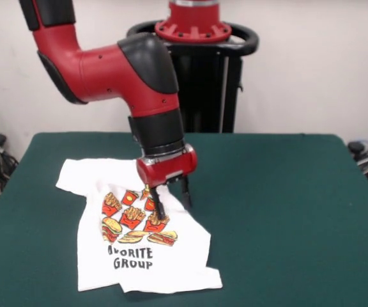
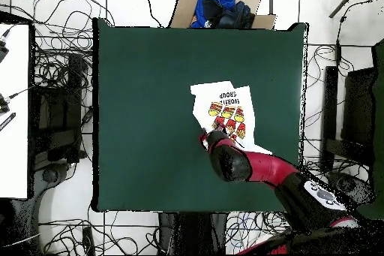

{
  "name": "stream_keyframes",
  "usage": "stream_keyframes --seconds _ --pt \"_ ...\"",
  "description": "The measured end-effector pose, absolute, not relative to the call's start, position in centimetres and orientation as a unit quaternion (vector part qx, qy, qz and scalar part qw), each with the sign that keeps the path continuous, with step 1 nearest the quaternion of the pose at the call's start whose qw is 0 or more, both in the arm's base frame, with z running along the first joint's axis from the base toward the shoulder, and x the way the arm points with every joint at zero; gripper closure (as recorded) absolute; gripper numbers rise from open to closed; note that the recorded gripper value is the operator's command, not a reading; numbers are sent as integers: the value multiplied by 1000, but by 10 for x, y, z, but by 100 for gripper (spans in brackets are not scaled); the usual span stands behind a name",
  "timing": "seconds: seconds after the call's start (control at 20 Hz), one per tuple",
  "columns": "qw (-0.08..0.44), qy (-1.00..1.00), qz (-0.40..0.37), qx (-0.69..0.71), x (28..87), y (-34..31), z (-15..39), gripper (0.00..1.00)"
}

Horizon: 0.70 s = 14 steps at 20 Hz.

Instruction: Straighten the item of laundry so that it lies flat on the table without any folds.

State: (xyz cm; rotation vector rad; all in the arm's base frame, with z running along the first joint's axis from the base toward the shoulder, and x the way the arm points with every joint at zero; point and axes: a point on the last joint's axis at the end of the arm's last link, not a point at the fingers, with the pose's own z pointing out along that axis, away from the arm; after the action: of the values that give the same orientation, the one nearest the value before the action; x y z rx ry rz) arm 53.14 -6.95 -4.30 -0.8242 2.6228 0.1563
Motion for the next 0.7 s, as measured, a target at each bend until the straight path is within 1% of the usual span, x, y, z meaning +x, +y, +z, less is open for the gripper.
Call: stream_keyframes --seconds 0.3,0.7 --pt "204 929 60 -304 536 -57 -28 0" --pt "202 927 61 -309 534 -52 -27 0"
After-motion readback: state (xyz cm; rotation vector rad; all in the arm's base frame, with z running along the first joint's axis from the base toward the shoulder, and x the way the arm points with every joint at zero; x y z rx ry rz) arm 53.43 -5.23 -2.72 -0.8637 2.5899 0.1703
